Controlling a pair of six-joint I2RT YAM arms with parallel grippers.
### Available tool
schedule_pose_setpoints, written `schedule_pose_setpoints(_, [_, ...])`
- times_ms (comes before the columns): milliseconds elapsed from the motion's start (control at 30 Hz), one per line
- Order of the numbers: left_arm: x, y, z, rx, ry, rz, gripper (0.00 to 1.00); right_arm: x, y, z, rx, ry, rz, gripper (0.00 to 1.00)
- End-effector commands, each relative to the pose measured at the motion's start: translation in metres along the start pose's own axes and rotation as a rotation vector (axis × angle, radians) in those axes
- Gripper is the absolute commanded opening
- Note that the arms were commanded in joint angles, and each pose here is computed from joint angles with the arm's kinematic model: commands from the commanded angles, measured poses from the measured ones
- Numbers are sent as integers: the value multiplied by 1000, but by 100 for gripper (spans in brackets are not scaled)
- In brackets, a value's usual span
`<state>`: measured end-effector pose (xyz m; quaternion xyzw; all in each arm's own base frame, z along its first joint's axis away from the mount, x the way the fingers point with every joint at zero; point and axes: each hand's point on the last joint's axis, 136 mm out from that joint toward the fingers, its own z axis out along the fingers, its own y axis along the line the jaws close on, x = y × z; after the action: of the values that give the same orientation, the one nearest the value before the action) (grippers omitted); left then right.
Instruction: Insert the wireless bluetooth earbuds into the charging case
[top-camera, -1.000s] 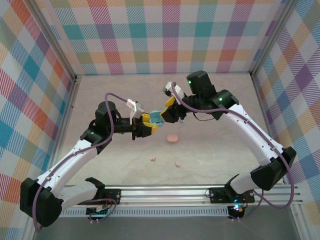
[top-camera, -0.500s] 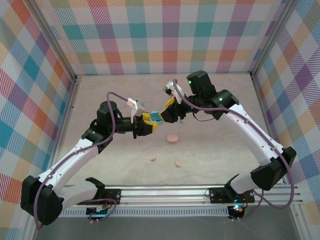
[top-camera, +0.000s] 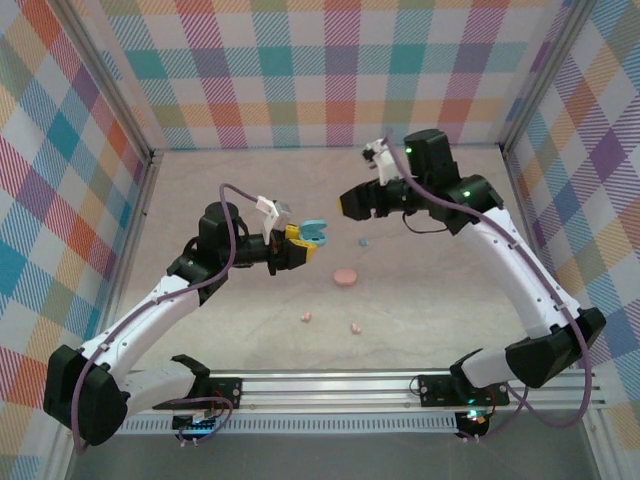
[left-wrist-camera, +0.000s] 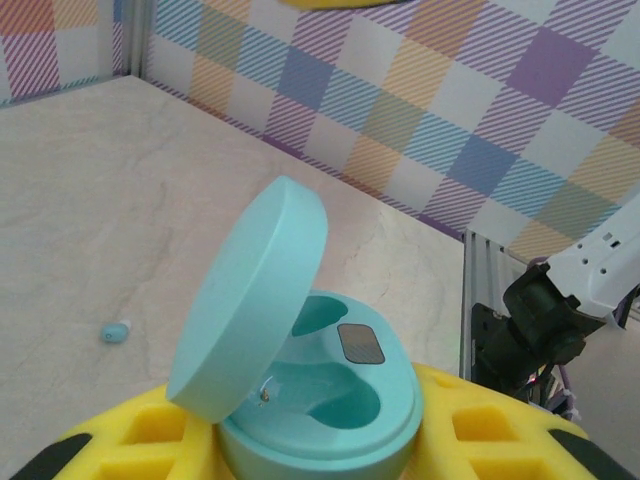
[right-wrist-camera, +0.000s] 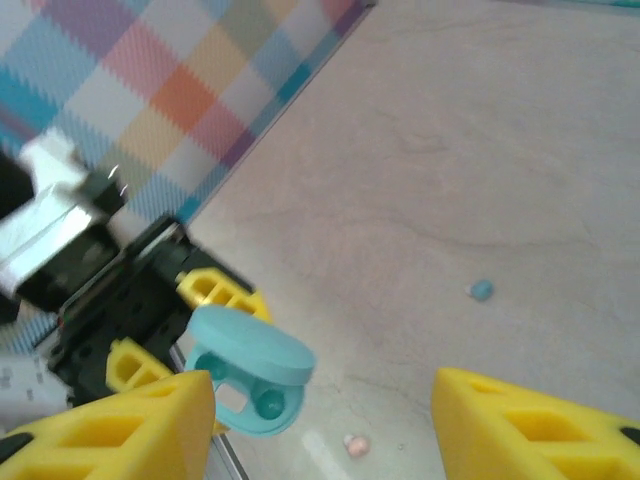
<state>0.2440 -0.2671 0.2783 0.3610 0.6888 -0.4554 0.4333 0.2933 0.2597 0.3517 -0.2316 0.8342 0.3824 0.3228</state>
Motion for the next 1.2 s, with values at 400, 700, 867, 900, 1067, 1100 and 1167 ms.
schedule_pose_setpoints(400, [11,5,0,-35,6,-28,24,71,-126,57,302,138,135,50])
schedule_pose_setpoints(700, [12,4,-5,-52,6,-25,24,105,-181,119,404,343,11,37])
schedule_pose_setpoints(867, [12,5,-4,-53,9,-28,24,122,-200,140,492,422,-121,33])
schedule_pose_setpoints(900, [12,5,-4,-52,9,-27,24,126,-204,143,500,443,-135,33])
schedule_pose_setpoints(1067, [11,7,-3,-49,8,-25,24,138,-217,156,529,510,-183,31])
schedule_pose_setpoints(1100, [10,7,-2,-48,7,-24,24,139,-219,158,533,517,-188,31])
schedule_pose_setpoints(1167, [10,7,-1,-43,10,-25,24,143,-224,160,545,534,-195,31])
